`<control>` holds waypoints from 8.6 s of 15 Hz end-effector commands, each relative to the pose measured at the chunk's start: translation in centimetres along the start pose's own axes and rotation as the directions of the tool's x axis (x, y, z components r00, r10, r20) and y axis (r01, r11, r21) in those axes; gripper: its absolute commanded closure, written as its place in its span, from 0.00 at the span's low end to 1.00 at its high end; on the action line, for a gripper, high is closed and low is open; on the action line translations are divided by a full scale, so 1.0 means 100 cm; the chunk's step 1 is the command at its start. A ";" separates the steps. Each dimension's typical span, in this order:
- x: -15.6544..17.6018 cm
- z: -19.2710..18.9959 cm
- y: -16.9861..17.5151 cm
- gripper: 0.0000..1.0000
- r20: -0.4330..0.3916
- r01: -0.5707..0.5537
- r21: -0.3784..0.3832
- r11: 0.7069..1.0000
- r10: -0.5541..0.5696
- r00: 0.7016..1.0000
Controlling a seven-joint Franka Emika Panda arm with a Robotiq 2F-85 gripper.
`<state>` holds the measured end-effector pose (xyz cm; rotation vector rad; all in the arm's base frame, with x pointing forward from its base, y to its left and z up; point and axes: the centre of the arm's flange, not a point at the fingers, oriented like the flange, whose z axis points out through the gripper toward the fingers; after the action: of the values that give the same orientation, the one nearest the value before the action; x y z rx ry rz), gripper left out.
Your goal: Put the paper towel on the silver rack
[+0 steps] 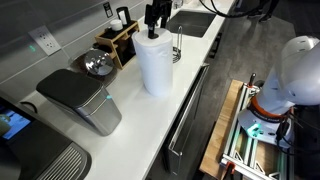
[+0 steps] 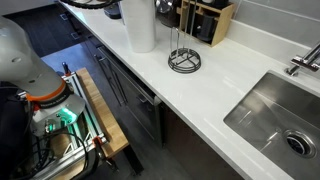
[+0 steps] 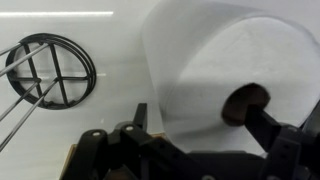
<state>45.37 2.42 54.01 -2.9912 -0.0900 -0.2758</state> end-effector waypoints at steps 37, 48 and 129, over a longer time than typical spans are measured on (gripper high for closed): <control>-0.097 -0.243 0.066 0.85 -0.096 0.382 -0.095 0.919 -0.391 0.916; -0.070 -0.353 0.100 0.85 -0.227 0.486 -0.226 0.844 -0.531 0.817; 0.015 -0.344 0.174 0.00 -0.058 0.268 -0.171 0.948 -0.282 0.958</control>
<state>44.57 -19.90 84.26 -3.0911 -0.6917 -0.4288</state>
